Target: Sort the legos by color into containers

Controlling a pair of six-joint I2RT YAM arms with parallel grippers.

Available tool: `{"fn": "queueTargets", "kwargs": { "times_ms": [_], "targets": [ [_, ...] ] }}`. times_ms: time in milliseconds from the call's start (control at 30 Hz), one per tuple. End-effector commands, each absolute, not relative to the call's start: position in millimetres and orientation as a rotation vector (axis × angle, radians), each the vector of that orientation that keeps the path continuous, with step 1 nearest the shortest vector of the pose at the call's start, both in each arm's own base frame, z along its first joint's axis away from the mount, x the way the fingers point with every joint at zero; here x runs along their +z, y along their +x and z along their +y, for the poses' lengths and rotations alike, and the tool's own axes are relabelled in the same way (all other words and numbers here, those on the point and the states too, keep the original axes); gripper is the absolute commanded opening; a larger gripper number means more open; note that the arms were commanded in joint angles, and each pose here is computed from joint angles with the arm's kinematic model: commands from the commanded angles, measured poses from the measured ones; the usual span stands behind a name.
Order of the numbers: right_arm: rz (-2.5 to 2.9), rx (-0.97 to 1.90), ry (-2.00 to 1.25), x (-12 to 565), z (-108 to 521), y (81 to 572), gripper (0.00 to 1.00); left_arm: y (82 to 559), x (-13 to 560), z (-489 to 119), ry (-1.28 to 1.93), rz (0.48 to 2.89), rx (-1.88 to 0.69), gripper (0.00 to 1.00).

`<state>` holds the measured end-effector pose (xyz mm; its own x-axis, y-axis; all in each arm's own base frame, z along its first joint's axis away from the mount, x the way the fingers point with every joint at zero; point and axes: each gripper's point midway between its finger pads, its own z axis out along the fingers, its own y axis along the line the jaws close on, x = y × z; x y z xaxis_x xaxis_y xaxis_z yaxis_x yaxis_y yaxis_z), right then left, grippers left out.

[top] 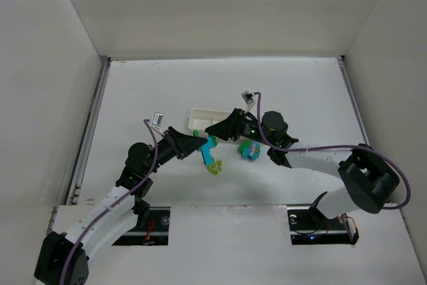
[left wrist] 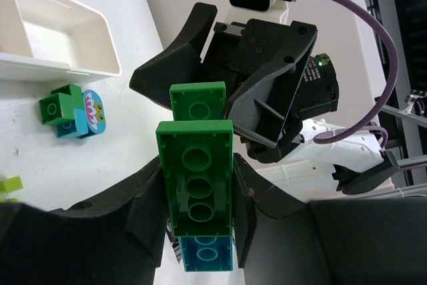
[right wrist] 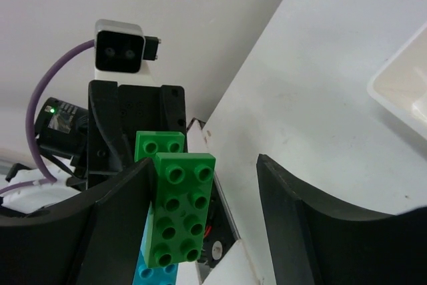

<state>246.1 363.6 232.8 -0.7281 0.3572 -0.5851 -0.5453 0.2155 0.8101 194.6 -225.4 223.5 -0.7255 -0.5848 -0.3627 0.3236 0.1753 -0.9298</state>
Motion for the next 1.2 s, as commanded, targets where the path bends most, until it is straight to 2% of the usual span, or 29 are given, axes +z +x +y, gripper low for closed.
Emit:
{"fn": "queueTargets", "kwargs": {
  "times_ms": [0,67,233,300,333,467,500,567,767,800,933,1033,1167],
  "targets": [
    [1.653,1.667,-0.192,258,362,247,0.68,185,242,-228,-0.164,1.674,-1.696,0.14],
    [1.647,1.668,-0.183,259,360,249,0.66,187,240,-227,-0.171,1.677,-1.692,0.14],
    [1.644,1.68,-0.175,258,358,249,0.49,188,238,-225,-0.179,1.674,-1.686,0.14],
    [1.652,1.686,-0.181,257,360,249,0.48,188,238,-225,-0.18,1.672,-1.686,0.14],
    [1.66,1.692,-0.179,255,361,249,0.5,189,239,-225,-0.18,1.669,-1.685,0.14],
    [1.684,1.709,-0.202,248,367,247,0.72,189,242,-225,-0.178,1.654,-1.694,0.14],
    [1.686,1.709,-0.202,247,367,247,0.72,188,244,-225,-0.177,1.65,-1.7,0.14],
    [1.68,1.714,-0.21,247,367,246,0.69,188,244,-225,-0.177,1.646,-1.706,0.14],
    [1.636,1.762,-0.198,256,363,241,0.46,188,240,-224,-0.188,1.652,-1.705,0.14],
    [1.642,1.775,-0.2,255,364,239,0.47,188,240,-223,-0.191,1.651,-1.705,0.14],
    [1.668,1.809,-0.217,250,366,237,0.58,188,244,-223,-0.188,1.636,-1.708,0.14],
    [1.667,1.813,-0.223,249,368,237,0.55,188,246,-223,-0.19,1.627,-1.715,0.14],
    [1.647,1.814,-0.221,252,366,236,0.4,188,246,-222,-0.197,1.623,-1.72,0.14]
  ]
}}
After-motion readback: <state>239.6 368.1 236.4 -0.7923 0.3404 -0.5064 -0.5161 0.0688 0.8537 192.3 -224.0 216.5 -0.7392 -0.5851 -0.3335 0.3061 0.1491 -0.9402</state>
